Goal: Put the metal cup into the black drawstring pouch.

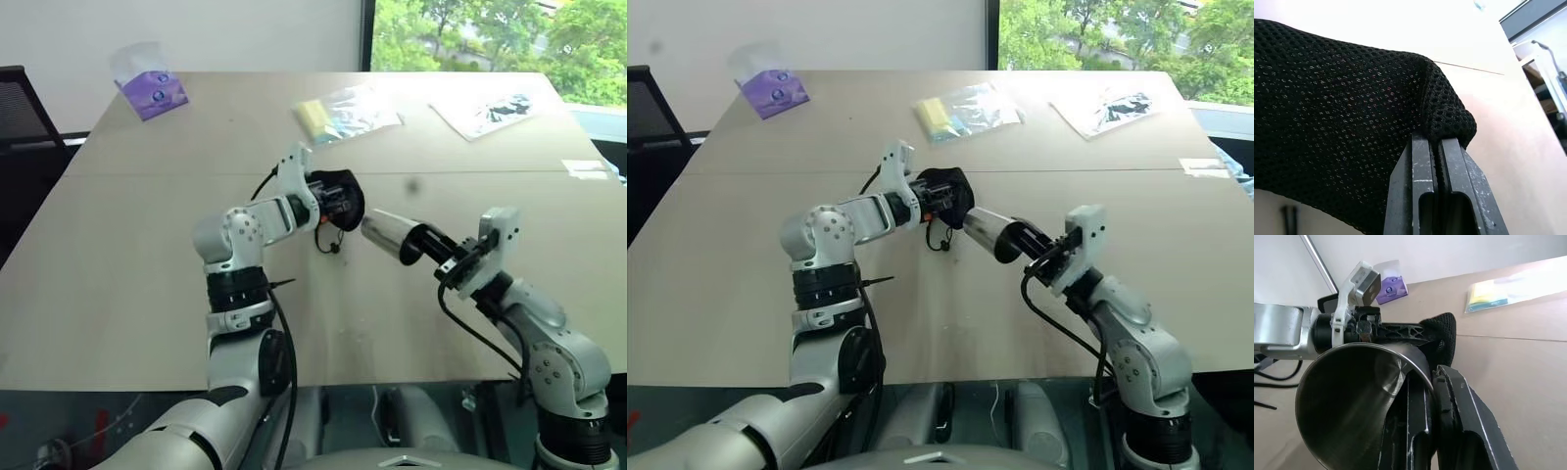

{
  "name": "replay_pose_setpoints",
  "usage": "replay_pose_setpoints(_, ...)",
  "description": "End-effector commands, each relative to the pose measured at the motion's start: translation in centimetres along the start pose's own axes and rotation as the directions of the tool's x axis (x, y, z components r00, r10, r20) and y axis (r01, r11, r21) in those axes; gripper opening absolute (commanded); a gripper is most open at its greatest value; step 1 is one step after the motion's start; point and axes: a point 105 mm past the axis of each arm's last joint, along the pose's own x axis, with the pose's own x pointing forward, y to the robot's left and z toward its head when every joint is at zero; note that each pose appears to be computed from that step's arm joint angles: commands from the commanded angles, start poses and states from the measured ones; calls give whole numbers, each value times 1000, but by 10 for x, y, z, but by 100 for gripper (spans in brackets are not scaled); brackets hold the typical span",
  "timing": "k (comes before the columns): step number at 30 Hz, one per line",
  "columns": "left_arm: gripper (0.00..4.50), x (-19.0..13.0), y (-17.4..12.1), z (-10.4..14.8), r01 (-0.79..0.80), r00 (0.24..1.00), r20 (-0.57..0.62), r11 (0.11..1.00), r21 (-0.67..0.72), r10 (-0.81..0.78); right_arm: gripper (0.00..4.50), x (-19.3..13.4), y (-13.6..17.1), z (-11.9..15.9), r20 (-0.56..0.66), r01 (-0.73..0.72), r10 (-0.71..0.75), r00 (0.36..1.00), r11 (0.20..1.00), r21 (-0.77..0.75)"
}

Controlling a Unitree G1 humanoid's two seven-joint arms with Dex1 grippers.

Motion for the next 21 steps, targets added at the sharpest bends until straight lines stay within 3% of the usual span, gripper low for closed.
replay_pose_setpoints(1, 0, -4, -2, 7, 33, 998, 44, 999, -3, -33, 3, 11, 12, 15, 76, -62, 64, 995, 998, -27)
replay_pose_setpoints(8, 0, -7, -4, 10, 97, 995, 37, 993, -73, -95, 3, 27, 4, 1, 80, -52, 52, 995, 999, -3)
replay_pose_setpoints(12, 0, -14, 2, 6, 91, 996, -11, 994, -65, -91, 3, 32, -11, 1, 147, -7, -7, 989, 996, 93)
replay_pose_setpoints(16, 0, -21, 4, -3, 46, 993, -111, 998, -37, -50, 3, 38, -17, -15, 123, -21, 7, 992, 993, 113)
replay_pose_setpoints(21, 0, -26, -11, 0, 69, 988, -140, 997, 20, -66, 3, 34, -8, -20, 153, -133, 105, 983, 974, 184)
